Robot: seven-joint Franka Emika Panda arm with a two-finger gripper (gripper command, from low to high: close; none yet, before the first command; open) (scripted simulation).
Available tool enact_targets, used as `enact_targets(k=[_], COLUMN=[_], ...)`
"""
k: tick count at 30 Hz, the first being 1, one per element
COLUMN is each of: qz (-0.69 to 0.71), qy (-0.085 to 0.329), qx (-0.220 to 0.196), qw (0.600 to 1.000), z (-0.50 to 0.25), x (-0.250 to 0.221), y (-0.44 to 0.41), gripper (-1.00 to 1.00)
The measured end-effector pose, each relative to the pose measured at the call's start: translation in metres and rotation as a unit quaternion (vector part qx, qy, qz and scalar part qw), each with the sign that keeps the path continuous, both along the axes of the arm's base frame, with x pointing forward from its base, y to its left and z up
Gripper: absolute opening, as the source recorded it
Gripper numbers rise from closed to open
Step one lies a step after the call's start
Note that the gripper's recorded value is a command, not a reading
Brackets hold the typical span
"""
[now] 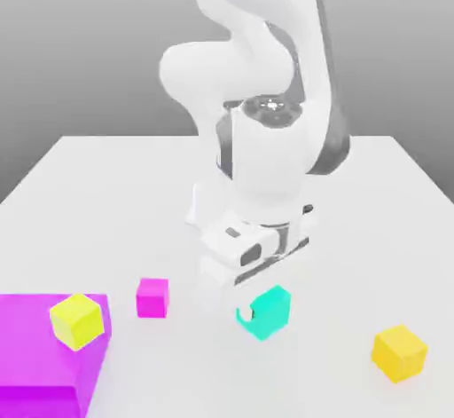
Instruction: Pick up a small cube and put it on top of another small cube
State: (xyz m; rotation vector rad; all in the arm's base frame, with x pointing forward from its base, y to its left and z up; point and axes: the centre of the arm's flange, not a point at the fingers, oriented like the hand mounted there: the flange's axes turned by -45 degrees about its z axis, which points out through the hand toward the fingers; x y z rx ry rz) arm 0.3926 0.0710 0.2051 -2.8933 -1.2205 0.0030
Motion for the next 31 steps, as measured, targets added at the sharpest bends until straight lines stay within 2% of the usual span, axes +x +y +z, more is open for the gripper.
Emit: enact_targets(k=[11, 22, 27, 28, 31], qz=[0.153, 0.305, 0.318, 0.318, 0.318], qy=[0.001, 0.0, -0.001, 0.0, 0.0], qx=[0.001, 0.0, 0.0, 0.0, 0.0], qw=[0.988, 0.952, 0.948, 0.948, 0.948], z=[0.02, 0.044, -0.005, -0.014, -0.014], x=[0.017, 0.014, 0.015, 0.014, 0.014], y=[0.081, 0.17, 0.178, 0.178, 0.178], gripper=[-1.0, -1.0, -1.0, 1.0, 1.0])
